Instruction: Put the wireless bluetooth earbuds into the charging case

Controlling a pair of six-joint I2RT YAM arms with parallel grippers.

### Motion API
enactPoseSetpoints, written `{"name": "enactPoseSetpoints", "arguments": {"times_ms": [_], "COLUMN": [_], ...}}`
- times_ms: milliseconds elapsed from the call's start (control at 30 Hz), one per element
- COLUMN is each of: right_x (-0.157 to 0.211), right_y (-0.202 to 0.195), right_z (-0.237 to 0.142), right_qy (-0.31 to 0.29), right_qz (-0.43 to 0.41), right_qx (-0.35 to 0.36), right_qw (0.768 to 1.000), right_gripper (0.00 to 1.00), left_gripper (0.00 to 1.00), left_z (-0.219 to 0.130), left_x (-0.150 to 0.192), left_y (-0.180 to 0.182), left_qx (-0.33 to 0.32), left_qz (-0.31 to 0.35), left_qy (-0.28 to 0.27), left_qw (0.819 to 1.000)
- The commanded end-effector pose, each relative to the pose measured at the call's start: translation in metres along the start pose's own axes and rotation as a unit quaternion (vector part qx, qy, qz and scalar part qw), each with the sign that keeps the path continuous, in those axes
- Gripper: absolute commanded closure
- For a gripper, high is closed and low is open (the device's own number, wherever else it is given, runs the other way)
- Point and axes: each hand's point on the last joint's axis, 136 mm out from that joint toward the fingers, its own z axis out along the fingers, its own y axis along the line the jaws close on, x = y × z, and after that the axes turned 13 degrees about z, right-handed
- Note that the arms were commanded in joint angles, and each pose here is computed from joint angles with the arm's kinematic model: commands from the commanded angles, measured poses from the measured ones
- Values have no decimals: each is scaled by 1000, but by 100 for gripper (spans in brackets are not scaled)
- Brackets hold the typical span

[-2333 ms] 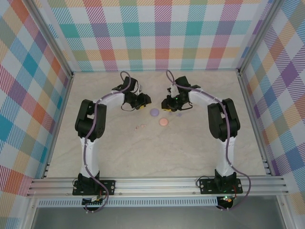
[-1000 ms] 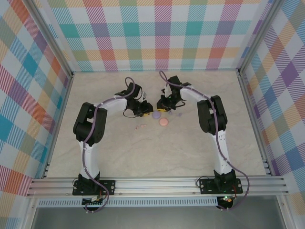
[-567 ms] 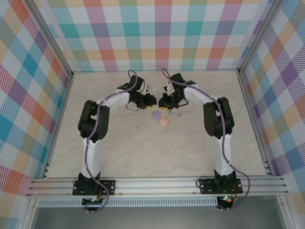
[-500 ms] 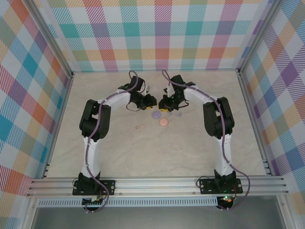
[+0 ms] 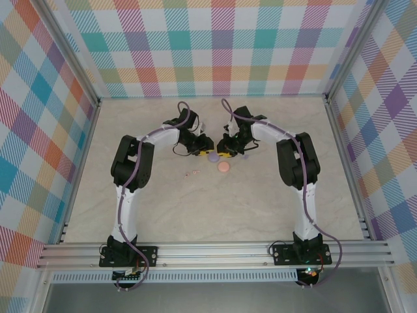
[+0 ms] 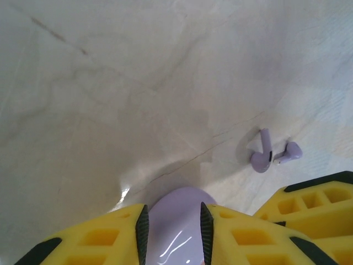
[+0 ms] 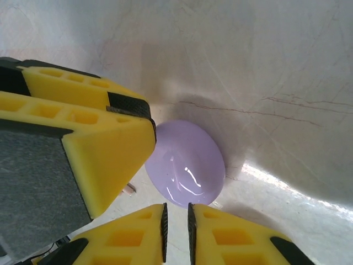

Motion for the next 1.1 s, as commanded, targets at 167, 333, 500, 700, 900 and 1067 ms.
{"name": "enactPoseSetpoints", "arguments": {"times_ms": [167, 333, 500, 700, 900, 1067], "right_x": [-3, -10, -20, -30, -30, -22], "right_y": [-1, 4, 12, 28, 33, 27], "right_z": [17, 22, 28, 15, -9, -9], "right_qy": [18, 24, 32, 9, -11, 8], "right_qz": [8, 4, -2, -17, -29, -49], "right_qx": [-5, -8, -13, -14, -17, -17], "right_qw": [1000, 1000, 999, 1000, 999, 999], "right_gripper": [83, 84, 84, 82, 79, 76], "left_gripper": [69, 71, 70, 69, 66, 66], "left_z": [-11, -15, -29, -38, -41, -33], "left_x": [13, 21, 28, 29, 27, 27], "left_y": [-4, -1, -1, 3, -1, -5], "left_qx": [12, 4, -10, -17, 8, 37], "left_qz": [-2, -13, -21, -34, -59, -77], "left_qy": [6, 5, -9, -21, -34, -42], "left_qw": [1000, 1000, 1000, 999, 998, 995]}}
